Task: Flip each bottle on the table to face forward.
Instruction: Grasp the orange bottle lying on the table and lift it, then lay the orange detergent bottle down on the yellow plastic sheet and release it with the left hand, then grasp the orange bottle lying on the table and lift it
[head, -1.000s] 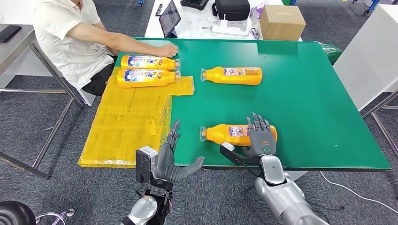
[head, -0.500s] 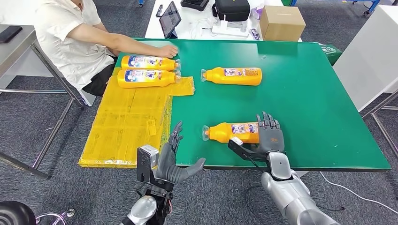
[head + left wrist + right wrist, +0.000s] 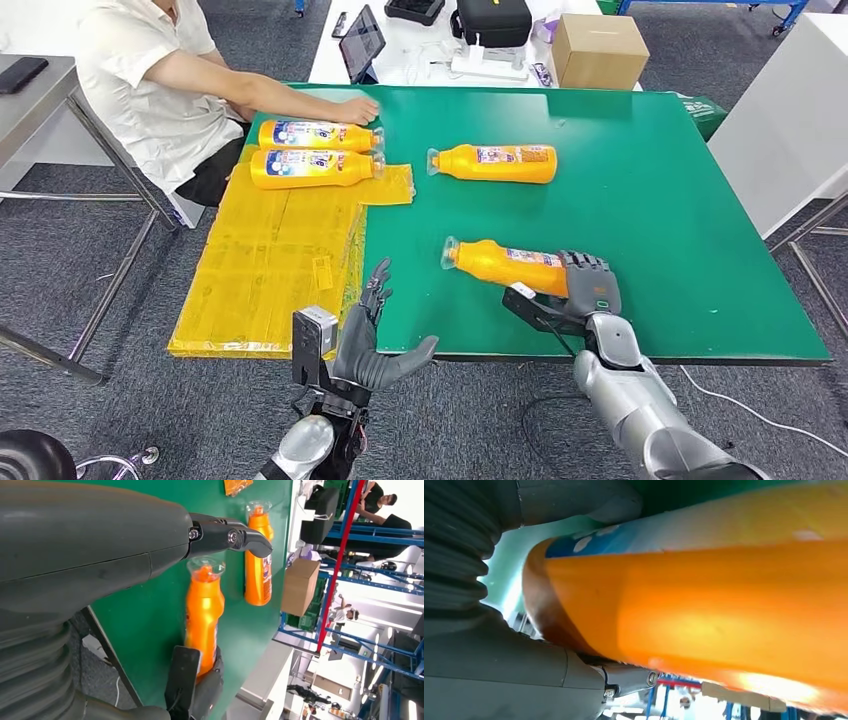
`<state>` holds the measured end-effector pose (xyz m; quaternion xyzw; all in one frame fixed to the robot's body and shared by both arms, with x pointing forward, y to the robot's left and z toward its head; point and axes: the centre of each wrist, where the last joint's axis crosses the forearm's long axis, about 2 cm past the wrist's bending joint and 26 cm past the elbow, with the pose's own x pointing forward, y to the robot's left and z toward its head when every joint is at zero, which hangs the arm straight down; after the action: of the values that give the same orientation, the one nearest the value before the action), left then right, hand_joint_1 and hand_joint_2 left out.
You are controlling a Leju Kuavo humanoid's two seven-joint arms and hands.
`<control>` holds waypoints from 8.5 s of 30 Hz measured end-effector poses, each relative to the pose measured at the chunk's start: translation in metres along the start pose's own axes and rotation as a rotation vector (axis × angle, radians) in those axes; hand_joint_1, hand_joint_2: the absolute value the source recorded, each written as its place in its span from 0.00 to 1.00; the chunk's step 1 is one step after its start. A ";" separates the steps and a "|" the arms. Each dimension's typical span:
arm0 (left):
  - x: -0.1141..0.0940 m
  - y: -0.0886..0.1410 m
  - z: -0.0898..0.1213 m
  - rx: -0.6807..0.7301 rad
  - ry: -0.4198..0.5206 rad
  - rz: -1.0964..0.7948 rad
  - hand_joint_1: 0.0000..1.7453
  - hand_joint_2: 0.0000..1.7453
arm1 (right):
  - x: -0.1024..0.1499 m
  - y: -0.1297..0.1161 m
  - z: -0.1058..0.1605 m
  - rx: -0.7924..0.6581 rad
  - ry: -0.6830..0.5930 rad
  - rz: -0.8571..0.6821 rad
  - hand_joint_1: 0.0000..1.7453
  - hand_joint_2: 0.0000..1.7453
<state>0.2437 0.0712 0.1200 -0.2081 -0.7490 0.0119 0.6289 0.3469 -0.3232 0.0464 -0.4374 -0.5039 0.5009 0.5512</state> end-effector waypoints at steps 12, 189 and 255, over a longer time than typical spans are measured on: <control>0.001 0.000 -0.001 -0.001 -0.001 0.009 0.00 1.00 | -0.010 0.001 0.002 0.017 -0.025 -0.104 0.99 1.00; 0.001 0.185 -0.074 -0.216 0.164 -1.269 0.00 1.00 | 0.165 0.035 0.102 -0.371 -0.582 -0.844 0.00 0.00; 0.003 0.006 -0.022 0.137 -0.261 -0.285 0.00 1.00 | 0.023 0.011 0.032 -0.314 -0.405 0.026 0.00 1.00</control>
<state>0.2657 0.0728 0.1260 -0.0535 -0.8435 0.0007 0.5344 0.3131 -0.2997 0.0416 -0.4151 -0.6699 0.5009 0.3578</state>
